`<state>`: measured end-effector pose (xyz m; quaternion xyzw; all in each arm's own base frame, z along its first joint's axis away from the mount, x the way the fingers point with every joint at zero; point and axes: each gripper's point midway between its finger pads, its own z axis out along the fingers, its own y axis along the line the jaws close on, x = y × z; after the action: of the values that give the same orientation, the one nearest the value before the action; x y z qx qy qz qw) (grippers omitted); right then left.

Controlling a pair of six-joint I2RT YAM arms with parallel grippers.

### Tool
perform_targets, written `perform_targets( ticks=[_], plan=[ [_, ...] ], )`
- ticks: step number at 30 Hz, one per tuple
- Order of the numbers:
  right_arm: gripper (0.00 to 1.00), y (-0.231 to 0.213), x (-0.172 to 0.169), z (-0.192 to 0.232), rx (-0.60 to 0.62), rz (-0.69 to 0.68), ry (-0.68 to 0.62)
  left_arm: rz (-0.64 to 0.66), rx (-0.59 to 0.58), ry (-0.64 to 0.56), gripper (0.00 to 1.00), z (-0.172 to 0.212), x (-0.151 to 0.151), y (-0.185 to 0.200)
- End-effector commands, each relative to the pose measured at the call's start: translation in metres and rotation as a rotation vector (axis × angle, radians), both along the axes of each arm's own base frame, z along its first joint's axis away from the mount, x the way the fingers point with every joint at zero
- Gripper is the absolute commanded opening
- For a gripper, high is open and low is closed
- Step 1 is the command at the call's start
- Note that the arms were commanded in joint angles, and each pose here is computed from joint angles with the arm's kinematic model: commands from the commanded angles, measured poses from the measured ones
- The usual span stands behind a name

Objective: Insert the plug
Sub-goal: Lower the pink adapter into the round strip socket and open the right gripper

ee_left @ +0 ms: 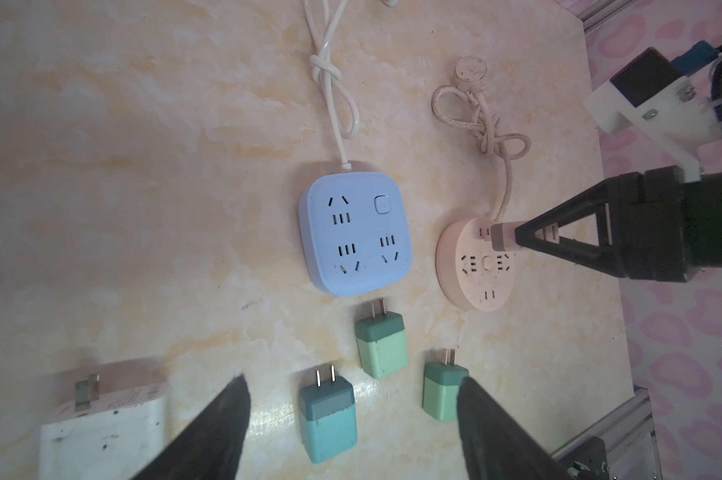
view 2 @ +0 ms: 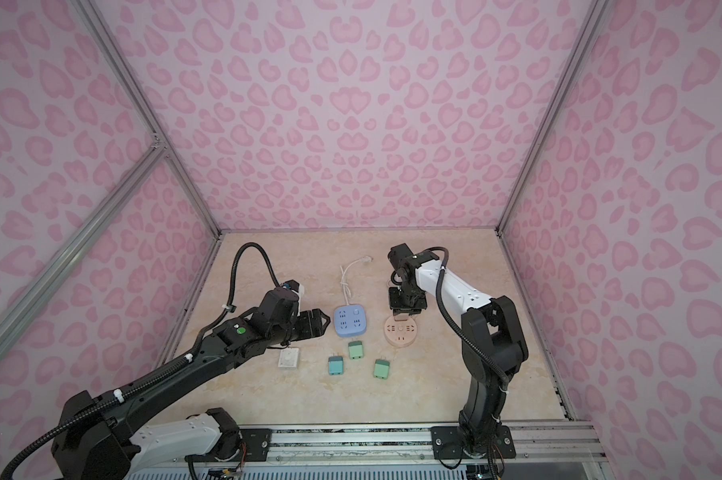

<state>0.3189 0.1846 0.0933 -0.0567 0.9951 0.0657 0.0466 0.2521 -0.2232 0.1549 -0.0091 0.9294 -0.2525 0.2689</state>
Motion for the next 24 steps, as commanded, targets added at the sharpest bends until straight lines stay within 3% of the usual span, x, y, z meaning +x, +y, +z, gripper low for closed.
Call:
perform_targets(
  ticks=[1, 24],
  plan=[
    [0.0, -0.005, -0.003, -0.008, -0.039, 0.019, 0.023, 0.004, -0.008, -0.017, 0.8, 0.001, 0.005, -0.002],
    [0.0, 0.001, -0.003, -0.026, -0.017, 0.014, 0.05, -0.001, 0.012, 0.003, 0.8, -0.01, 0.007, -0.005]
  ],
)
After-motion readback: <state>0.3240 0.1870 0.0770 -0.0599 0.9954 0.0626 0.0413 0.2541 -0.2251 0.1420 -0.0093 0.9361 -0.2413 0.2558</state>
